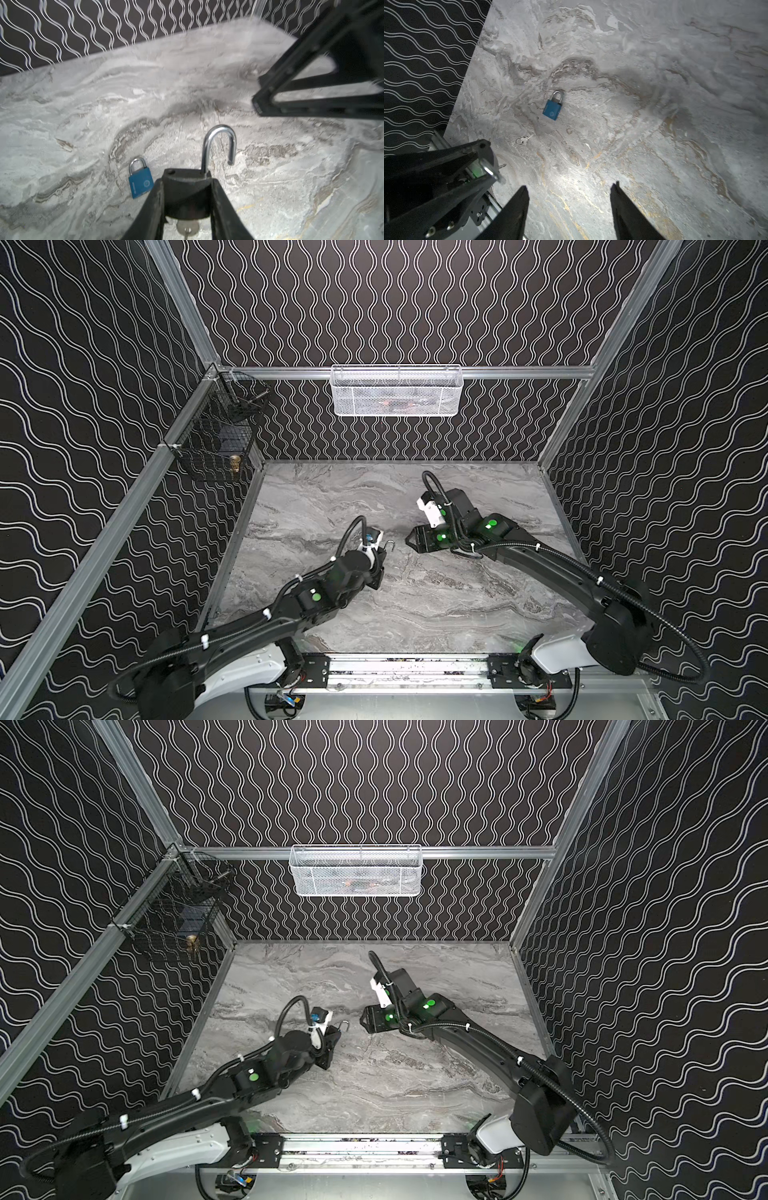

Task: Unlock with the key
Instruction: 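Lower the opened black padlock onto the table and open the left gripper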

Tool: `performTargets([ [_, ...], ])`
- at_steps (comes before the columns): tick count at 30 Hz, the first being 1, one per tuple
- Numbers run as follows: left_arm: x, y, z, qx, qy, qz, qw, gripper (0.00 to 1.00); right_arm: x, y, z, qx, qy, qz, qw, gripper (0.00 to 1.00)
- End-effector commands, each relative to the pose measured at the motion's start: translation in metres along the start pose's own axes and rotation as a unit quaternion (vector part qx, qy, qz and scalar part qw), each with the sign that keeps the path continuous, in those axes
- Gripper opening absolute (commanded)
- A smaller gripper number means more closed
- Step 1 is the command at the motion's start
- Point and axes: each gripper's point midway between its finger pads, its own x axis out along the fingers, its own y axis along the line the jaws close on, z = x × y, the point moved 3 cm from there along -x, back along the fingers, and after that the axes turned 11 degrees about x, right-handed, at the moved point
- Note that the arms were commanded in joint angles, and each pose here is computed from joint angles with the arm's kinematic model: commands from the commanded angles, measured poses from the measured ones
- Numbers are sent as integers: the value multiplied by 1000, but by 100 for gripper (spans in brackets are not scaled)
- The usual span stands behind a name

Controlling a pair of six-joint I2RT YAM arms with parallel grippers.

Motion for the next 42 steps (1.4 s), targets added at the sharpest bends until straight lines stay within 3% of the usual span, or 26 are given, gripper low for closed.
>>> performTargets([
  [1, 17, -7, -23, -10, 84, 2, 996, 0, -4, -9, 6, 21, -31, 4, 999, 65],
  [5, 40, -15, -38, -14, 165, 18, 986, 0, 1, -37, -5, 56, -25, -11, 998, 65],
  [14, 89, -24, -50, -44, 271, 26, 961, 0, 13, -60, -26, 89, -21, -12, 996, 65],
  [23, 123, -21, -59, -63, 319, 38, 945, 0, 16, -74, -36, 117, -25, -7, 993, 65],
  [33, 137, -23, -71, -62, 344, 41, 936, 16, 17, -80, -40, 120, -22, -6, 993, 66],
  [42, 140, -24, -74, -65, 351, 36, 933, 46, 22, -80, -41, 121, -15, 2, 993, 66],
])
